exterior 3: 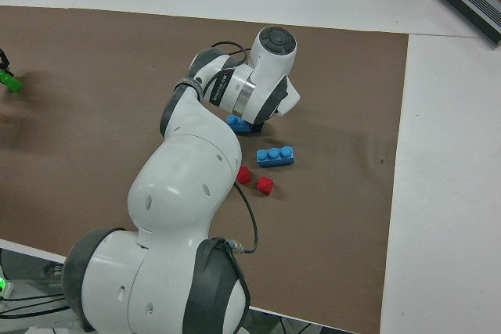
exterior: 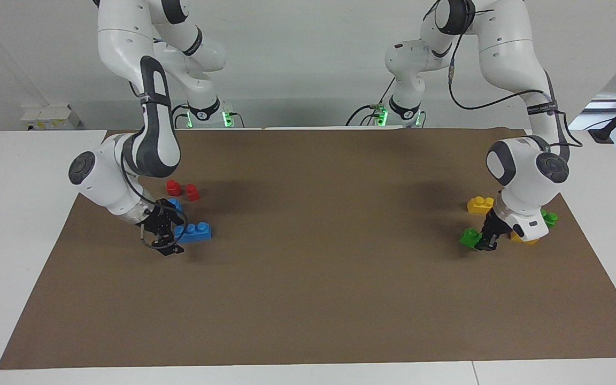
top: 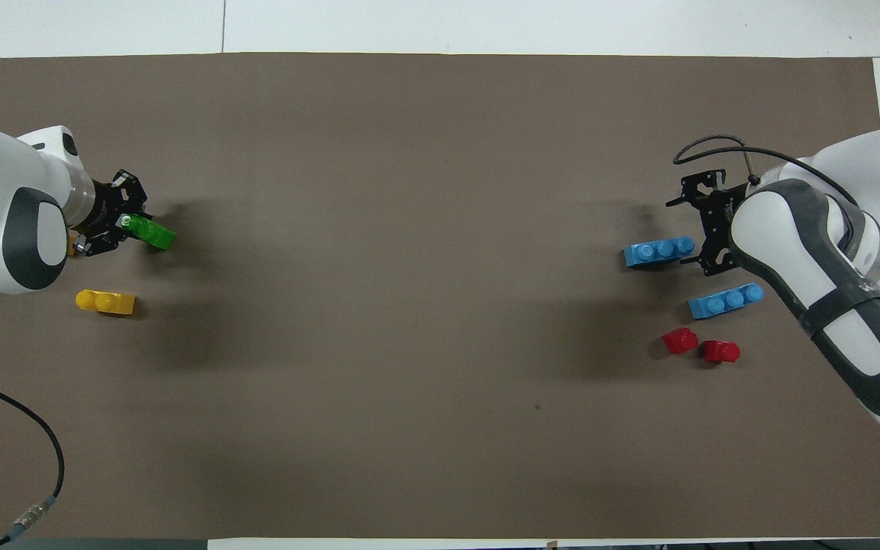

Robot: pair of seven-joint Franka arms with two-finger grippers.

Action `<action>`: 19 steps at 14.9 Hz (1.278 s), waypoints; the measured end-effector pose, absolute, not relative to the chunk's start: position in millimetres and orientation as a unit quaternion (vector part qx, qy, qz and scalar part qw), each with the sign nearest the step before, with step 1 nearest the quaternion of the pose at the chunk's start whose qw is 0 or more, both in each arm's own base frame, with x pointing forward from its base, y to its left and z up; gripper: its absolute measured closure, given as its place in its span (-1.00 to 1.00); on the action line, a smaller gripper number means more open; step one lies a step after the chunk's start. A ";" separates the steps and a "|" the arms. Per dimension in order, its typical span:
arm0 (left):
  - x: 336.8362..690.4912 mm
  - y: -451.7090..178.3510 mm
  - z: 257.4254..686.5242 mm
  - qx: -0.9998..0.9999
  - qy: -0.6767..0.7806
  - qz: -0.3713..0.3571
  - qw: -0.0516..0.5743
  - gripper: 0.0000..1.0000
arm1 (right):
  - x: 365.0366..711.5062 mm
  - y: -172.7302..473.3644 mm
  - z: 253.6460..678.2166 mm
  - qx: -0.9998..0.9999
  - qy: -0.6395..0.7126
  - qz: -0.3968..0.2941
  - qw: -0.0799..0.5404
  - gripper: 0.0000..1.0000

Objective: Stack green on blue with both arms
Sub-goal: 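Grasp the green brick with the left gripper while the right gripper grasps the blue brick, then lift the green brick while the right gripper carries the blue brick toward it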

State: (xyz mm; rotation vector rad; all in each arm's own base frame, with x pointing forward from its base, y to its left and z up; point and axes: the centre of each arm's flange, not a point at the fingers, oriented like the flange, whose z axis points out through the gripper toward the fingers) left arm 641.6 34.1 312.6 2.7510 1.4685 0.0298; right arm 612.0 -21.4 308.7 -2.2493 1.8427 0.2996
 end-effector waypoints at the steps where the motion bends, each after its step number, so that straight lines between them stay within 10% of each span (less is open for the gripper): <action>1: 641.6 32.1 312.8 0.883 0.470 0.008 0.011 0.32 | 611.3 -21.4 307.8 -0.767 0.624 0.102 0.109 -1.00; 6: 634.3 22.5 369.9 0.875 0.485 0.005 0.010 0.32 | 608.3 -23.7 302.6 -0.765 0.625 0.104 0.115 -1.00; 19: 571.2 -130.7 498.4 0.770 0.638 0.003 0.023 0.32 | 599.9 -45.6 293.6 -0.744 0.643 0.119 0.136 -0.25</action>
